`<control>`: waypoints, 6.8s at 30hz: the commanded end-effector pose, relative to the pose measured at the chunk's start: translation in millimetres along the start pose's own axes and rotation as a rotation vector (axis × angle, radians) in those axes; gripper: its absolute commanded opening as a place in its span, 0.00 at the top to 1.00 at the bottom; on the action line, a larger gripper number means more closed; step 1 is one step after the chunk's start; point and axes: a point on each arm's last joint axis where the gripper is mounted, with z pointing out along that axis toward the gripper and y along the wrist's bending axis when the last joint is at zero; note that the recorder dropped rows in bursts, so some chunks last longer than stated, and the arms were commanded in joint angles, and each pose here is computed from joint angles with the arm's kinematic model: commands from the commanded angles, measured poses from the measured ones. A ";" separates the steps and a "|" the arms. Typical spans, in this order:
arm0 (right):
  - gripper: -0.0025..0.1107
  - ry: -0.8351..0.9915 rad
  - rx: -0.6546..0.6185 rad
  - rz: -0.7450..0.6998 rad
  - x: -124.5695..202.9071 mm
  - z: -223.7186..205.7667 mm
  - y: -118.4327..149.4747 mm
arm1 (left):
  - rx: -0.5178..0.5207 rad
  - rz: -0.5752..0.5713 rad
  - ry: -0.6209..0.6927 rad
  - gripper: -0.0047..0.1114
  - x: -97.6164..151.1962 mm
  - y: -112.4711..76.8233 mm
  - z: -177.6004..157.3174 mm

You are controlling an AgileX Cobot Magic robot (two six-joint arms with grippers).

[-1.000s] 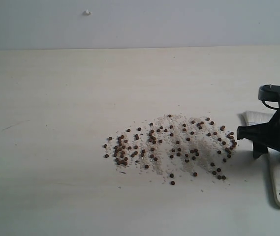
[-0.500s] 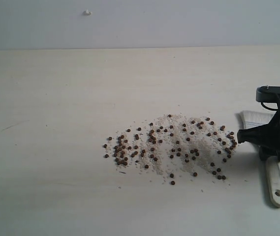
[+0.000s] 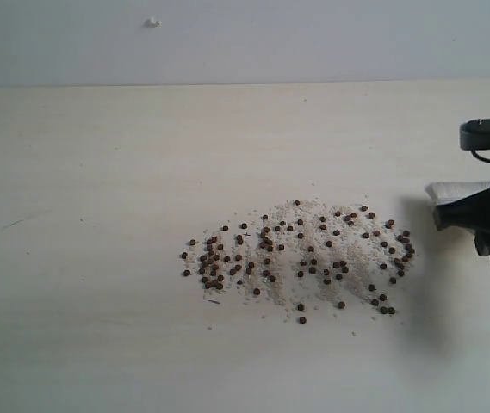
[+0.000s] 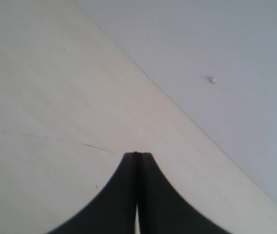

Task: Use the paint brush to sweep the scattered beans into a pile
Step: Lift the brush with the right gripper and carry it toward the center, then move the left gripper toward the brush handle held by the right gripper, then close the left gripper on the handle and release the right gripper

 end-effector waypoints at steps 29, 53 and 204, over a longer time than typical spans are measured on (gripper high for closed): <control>0.98 -0.137 -0.285 -0.184 -14.6 -141.9 6.2 | 0.005 0.002 -0.002 0.96 0.4 0.2 -0.4; 0.98 -0.092 -0.577 -0.303 -52.9 -115.5 42.9 | 0.076 0.009 -0.059 0.96 -4.7 -6.3 -0.9; 0.50 -0.428 -0.551 -0.489 -122.5 -186.9 84.9 | 1.057 2.034 0.082 0.96 101.7 -230.3 268.5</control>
